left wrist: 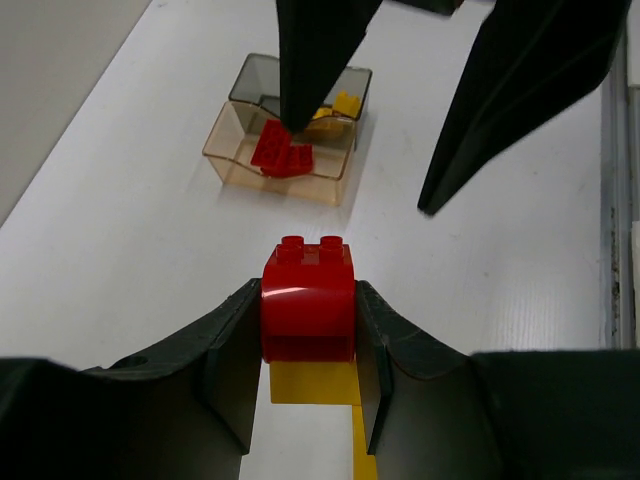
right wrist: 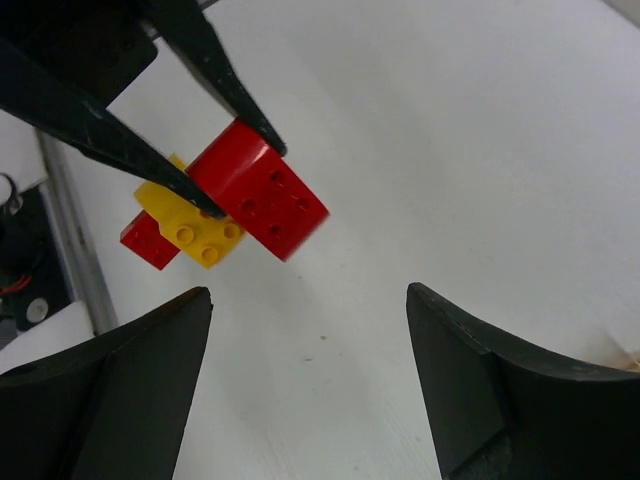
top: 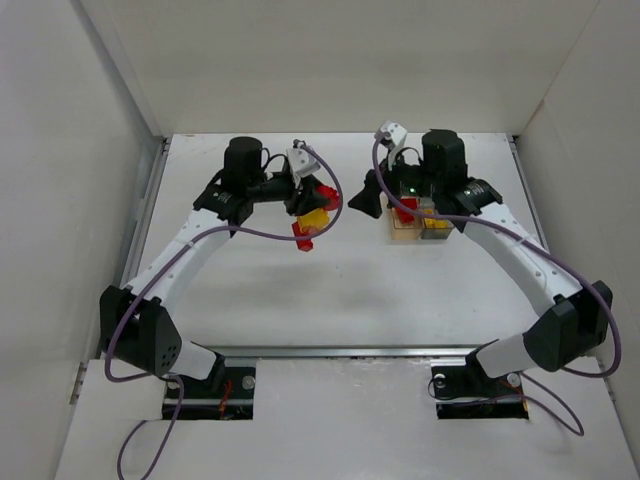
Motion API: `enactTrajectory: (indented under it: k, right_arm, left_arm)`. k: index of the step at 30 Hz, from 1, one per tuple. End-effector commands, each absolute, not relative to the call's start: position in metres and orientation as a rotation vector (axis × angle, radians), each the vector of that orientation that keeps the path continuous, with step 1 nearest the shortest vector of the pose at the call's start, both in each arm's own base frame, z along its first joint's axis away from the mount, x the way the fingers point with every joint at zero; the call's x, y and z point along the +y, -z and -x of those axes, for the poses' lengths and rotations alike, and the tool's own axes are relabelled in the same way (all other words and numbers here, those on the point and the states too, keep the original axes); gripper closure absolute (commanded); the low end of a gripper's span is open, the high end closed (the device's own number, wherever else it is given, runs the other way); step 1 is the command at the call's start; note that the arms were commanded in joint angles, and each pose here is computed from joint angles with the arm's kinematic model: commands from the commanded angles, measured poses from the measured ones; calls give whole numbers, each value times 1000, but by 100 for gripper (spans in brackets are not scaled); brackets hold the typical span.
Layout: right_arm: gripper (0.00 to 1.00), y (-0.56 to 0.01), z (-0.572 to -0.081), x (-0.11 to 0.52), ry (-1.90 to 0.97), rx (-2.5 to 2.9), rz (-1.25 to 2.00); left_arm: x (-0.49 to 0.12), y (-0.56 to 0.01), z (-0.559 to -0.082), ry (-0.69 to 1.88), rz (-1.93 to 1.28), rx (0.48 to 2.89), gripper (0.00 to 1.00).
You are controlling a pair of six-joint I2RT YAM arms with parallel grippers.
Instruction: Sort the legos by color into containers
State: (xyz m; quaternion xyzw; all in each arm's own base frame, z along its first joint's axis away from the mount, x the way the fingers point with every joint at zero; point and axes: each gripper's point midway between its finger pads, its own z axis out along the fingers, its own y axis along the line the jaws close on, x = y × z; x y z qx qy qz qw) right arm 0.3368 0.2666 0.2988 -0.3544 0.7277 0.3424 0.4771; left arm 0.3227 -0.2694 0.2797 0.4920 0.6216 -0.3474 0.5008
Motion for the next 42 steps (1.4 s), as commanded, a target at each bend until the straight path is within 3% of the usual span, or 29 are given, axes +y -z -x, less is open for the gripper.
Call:
enactTrajectory:
  k: [1, 5, 9, 15, 18, 25, 32, 36, 40, 42]
  right_arm:
    - [17, -321, -323, 295, -928, 1597, 1023]
    - [19, -328, -313, 312, -949, 1557, 1060]
    - [28, -331, -316, 317, -936, 1552, 1057]
    - [28, -332, -314, 325, -948, 1543, 1073]
    - [37, -333, -309, 328, -958, 1538, 1094]
    - [40, -320, -303, 324, -963, 1589, 1107]
    - [34, -310, -300, 318, -936, 1624, 1142]
    - [22, -303, -300, 315, -917, 1646, 1141]
    - [22, -314, -301, 314, -902, 1596, 1121]
    - [27, -316, -302, 315, -906, 1593, 1114]
  left_arm:
    - [-281, -326, -308, 924, -1243, 1320, 100]
    - [-284, -332, -296, 993, -1261, 1301, 100]
    - [-285, -332, -294, 1012, -1261, 1303, 100]
    - [-285, -342, -282, 1054, -1273, 1269, 100]
    - [-285, -344, -278, 1073, -1269, 1261, 100]
    - [-285, -347, -278, 1072, -1269, 1260, 100]
    - [-286, -352, -281, 1066, -1270, 1248, 100]
    - [-286, -352, -281, 1066, -1270, 1248, 100]
    - [-286, -347, -282, 1075, -1268, 1265, 100]
    - [-286, -347, -282, 1075, -1268, 1266, 100]
